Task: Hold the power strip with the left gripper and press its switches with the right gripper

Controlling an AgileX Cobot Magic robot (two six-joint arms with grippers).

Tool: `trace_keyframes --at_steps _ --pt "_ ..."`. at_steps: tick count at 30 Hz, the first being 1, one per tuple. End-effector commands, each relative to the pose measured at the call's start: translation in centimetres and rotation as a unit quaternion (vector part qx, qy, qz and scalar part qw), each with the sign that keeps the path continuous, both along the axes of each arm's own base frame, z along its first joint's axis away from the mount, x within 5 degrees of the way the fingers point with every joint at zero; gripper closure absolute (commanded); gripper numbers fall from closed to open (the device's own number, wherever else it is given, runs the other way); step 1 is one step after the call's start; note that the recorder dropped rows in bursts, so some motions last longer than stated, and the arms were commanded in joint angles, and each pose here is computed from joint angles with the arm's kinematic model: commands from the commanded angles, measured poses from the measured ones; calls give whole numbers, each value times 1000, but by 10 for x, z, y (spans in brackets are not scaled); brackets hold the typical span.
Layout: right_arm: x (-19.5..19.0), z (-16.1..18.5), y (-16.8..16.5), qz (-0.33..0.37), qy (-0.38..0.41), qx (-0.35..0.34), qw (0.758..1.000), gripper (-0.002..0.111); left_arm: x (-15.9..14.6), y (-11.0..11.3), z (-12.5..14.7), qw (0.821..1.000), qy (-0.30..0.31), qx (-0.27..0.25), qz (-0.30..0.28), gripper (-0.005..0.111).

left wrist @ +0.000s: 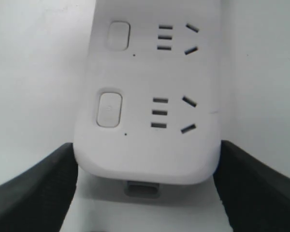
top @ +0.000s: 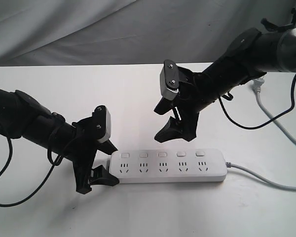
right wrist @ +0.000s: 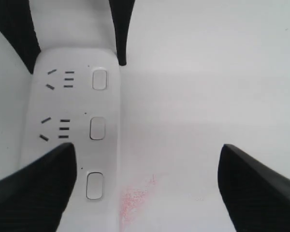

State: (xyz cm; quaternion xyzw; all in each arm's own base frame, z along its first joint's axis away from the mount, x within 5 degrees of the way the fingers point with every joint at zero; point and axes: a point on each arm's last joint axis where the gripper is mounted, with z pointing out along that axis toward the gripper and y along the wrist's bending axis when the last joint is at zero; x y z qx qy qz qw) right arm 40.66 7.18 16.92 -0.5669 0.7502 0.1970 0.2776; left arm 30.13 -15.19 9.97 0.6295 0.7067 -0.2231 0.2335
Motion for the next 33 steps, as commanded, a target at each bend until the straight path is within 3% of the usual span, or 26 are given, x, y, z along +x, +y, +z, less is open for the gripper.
trace_keyframes --at_steps 1,33 --pt "-2 5 -1 -3 2 7 1000 34 2 -2 0 1000 -5 1 4 107" --pt "-7 -3 -30 3 26 -41 999 34 2 -2 0 1000 -5 1 4 107"
